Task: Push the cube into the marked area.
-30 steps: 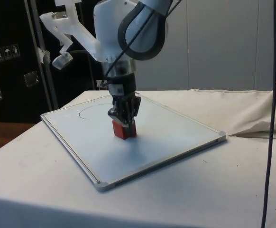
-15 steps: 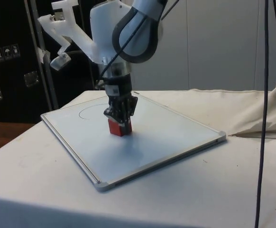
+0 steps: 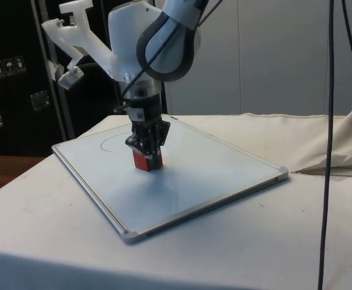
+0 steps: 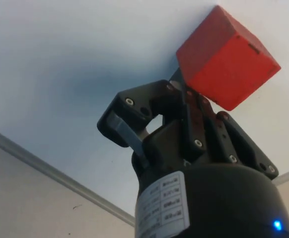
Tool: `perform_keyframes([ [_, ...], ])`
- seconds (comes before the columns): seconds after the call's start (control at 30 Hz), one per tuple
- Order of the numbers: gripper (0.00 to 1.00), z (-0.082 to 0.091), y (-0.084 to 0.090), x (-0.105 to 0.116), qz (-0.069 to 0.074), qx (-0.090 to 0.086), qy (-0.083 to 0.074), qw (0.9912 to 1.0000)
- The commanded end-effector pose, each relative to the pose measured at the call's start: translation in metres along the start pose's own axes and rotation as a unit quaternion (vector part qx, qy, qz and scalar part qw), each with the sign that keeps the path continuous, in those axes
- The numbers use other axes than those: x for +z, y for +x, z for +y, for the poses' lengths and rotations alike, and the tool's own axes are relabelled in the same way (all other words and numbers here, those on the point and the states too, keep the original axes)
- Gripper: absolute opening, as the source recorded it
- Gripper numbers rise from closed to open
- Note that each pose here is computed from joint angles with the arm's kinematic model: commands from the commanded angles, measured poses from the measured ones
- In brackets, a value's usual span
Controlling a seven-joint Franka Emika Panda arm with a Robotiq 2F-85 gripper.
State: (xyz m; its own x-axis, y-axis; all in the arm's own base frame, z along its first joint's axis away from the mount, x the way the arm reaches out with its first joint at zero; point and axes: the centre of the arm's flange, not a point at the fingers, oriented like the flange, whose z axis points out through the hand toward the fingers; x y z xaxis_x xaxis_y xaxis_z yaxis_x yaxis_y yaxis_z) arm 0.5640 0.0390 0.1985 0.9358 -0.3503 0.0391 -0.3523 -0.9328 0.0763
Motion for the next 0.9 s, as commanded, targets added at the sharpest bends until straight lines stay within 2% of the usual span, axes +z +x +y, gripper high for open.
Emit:
perform_keyframes([
  [0.0,0.00,-0.002,0.003,0.000,0.002,0.005,0.001,0.99998],
  [0.23,0.00,-0.010,0.013,-0.001,0.005,0.022,0.013,0.99967],
  [0.27,0.00,-0.008,0.013,-0.001,0.007,0.019,0.009,0.99975],
  [0.3,0.00,-0.011,0.014,-0.001,0.005,0.023,0.014,0.99962],
  [0.47,0.00,-0.015,0.023,-0.001,0.009,0.030,0.019,0.99931],
  [0.5,0.00,-0.012,0.020,-0.002,0.011,0.027,0.015,0.99946],
  [0.6,0.00,-0.014,0.031,0.002,0.011,0.035,0.017,0.99919],
  [0.87,0.00,-0.006,0.044,0.010,0.016,0.043,0.007,0.99890],
])
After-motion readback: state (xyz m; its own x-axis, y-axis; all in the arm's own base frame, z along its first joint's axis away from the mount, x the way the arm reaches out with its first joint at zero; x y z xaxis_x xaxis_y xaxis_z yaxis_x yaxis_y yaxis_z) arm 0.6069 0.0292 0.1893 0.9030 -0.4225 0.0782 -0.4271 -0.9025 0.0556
